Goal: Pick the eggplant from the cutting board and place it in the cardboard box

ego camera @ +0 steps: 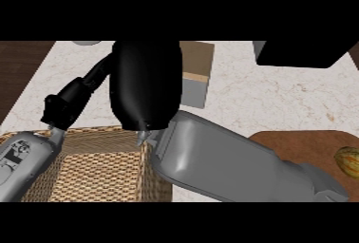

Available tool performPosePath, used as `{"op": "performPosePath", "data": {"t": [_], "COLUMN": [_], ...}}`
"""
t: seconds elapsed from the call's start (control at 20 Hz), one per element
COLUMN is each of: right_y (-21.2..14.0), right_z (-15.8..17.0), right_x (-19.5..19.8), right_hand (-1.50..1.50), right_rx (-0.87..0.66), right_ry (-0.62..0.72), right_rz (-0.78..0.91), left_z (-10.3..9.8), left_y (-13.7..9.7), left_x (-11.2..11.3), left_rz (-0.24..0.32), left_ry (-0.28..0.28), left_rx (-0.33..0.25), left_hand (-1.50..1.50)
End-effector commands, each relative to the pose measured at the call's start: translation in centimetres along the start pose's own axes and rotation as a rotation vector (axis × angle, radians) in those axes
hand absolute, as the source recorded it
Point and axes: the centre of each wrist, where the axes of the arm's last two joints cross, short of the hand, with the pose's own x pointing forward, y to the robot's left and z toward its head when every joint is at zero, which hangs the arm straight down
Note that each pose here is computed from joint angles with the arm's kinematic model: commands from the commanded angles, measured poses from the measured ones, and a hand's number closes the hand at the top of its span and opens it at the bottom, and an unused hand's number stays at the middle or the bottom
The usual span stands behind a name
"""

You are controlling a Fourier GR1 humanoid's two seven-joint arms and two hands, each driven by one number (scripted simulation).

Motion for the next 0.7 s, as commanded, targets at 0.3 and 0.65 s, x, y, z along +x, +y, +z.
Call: {"op": "performPosePath", "data": {"t": [0.3, 0.65], "right_y": [1.9, 5.1], "right_z": [-4.8, -6.5], "right_x": [-0.2, -1.9], "right_hand": [1.5, 1.5], "right_rx": [-0.018, 0.017], "right_ry": [0.22, 0.241], "right_rz": [0.021, 0.091], "left_z": [0.9, 0.4], "left_y": [-6.4, -6.3], "left_x": [-2.3, -1.4], "left_rz": [0.154, 0.139], "left_ry": [0.035, 0.011], "left_rx": [-0.062, -0.065], "left_hand": [0.0, 0.0]}}
